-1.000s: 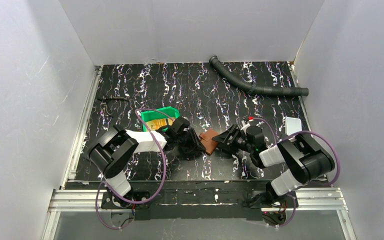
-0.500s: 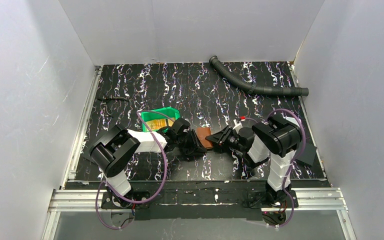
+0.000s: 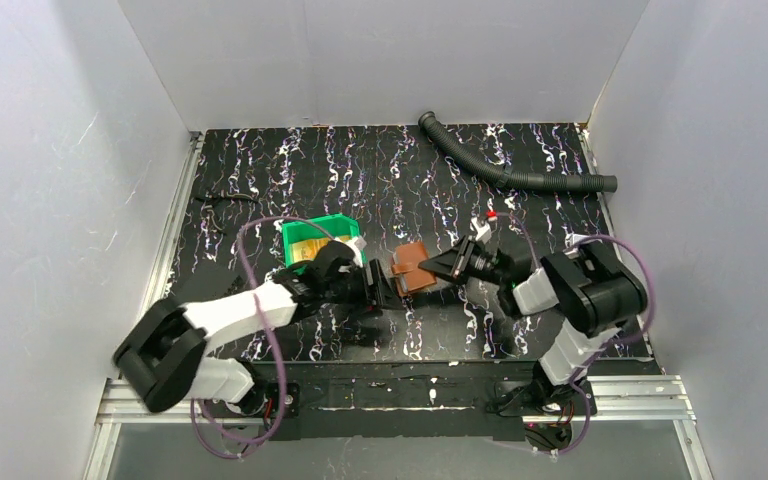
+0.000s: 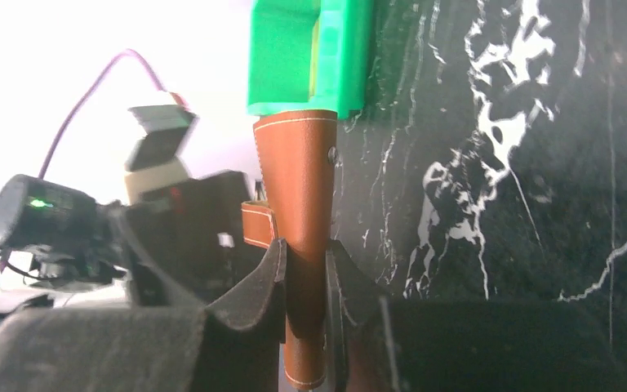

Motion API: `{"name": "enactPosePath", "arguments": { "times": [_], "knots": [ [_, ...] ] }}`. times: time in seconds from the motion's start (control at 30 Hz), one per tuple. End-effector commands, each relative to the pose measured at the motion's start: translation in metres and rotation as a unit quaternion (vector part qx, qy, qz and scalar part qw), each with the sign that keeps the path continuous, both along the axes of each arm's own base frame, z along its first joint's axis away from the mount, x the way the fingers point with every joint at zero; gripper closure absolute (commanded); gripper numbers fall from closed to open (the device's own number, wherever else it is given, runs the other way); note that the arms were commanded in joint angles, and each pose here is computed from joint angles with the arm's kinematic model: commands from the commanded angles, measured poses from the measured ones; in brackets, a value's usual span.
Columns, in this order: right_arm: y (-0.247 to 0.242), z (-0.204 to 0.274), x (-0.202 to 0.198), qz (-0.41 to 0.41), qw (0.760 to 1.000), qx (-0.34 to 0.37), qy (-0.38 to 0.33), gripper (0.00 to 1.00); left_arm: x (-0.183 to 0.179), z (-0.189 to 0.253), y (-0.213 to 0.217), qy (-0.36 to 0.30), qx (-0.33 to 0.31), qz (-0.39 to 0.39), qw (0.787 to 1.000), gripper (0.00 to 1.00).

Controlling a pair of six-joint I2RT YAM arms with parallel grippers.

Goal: Put the credit cards into the card holder
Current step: Pick up the card holder from the center of the board.

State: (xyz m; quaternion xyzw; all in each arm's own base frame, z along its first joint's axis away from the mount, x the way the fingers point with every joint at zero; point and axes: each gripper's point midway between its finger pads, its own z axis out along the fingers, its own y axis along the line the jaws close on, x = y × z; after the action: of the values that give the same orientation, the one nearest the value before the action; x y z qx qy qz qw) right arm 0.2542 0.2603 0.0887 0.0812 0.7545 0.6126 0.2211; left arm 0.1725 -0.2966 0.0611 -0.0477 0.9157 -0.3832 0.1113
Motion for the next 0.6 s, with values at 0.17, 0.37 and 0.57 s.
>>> {"name": "enactPosePath", "arguments": {
  "times": [0.17, 0.37, 0.57],
  "knots": [
    [-0.006, 0.042, -0.034, 0.217, 0.97, -0.093, -0.066, 0.97, 0.0, 0.136, 0.035, -0.173, -0.019, -0.083, 0.981, 0.22],
    [0.0, 0.062, -0.039, 0.215, 0.972, -0.058, -0.072, 0.98, 0.003, 0.167, 0.016, -0.205, -0.075, -0.116, 0.969, 0.23],
    [0.003, 0.081, -0.041, 0.21, 0.974, -0.038, -0.07, 0.99, 0.008, 0.163, -0.009, -0.198, -0.113, -0.149, 0.962, 0.23]
  ]
}}
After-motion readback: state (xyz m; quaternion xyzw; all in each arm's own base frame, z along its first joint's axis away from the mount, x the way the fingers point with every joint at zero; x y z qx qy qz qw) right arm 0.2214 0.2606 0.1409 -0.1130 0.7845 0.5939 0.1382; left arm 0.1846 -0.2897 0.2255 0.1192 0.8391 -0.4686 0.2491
